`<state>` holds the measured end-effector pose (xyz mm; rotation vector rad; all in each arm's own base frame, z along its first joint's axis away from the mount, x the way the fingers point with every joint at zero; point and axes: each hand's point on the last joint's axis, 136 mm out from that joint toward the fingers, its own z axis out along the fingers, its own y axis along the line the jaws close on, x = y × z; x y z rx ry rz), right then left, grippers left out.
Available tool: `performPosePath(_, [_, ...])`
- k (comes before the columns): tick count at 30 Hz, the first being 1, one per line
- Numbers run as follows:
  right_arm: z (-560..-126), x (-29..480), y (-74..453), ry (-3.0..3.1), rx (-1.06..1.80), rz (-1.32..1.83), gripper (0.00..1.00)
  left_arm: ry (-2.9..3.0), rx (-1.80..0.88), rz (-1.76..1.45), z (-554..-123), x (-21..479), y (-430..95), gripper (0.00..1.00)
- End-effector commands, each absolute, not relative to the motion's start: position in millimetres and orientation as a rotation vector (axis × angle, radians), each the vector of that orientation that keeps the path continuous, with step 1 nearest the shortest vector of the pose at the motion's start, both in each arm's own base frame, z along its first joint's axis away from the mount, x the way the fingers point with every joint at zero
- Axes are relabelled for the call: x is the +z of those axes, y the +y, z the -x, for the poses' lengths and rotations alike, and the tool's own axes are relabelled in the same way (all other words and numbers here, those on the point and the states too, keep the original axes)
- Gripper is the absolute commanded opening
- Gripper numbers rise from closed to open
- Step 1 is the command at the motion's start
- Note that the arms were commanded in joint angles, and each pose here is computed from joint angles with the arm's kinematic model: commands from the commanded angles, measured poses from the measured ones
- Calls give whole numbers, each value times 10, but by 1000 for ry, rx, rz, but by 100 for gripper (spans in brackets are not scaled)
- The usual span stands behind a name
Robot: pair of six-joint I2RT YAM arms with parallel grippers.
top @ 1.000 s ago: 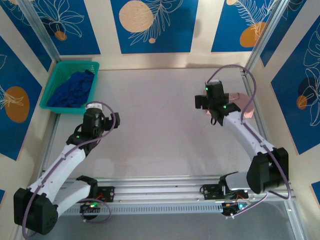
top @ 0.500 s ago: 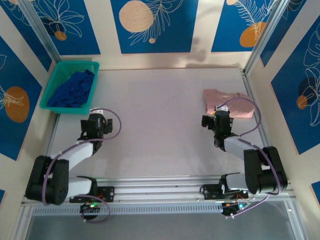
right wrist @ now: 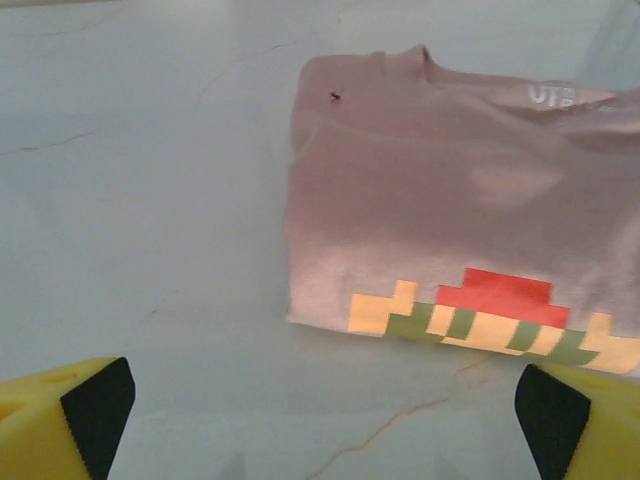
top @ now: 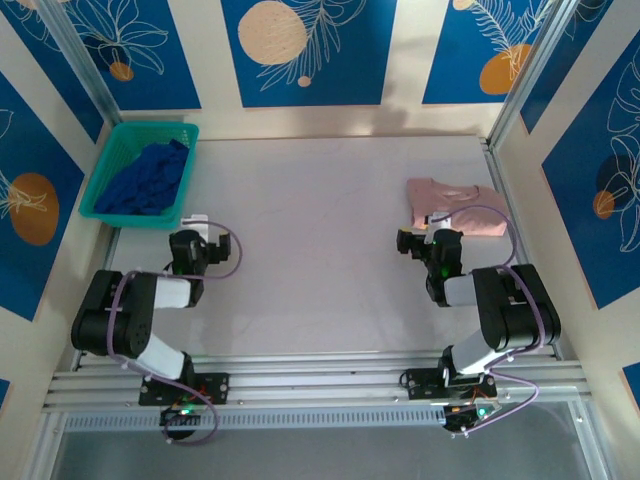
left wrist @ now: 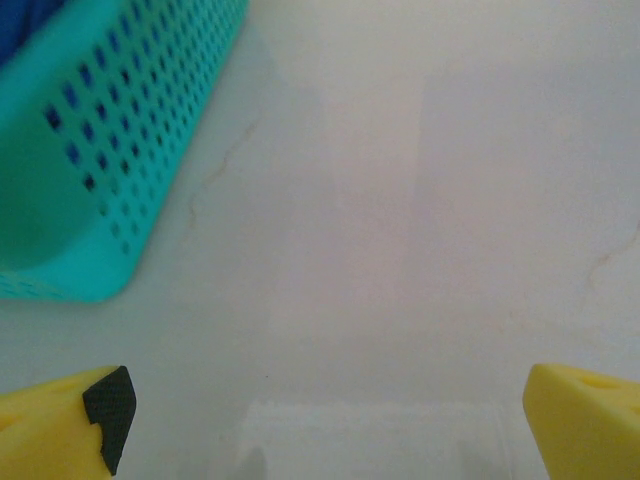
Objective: Fold the inside-out t-shirt
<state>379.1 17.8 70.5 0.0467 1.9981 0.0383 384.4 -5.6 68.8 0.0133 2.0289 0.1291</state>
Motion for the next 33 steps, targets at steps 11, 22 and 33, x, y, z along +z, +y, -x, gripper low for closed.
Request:
performPosePath(11, [-3959,938,128,1934,87,-68,99,1941,86,-44,-3937,894,-115,100])
performPosePath(22, [-3960,939,127,1934,87,-68,99,1939,86,-43,-3938,899,-114,100])
performPosePath(33, [-3964,942,126,1934,86,-68,99,1940,86,-44,-3938,897,-116,100])
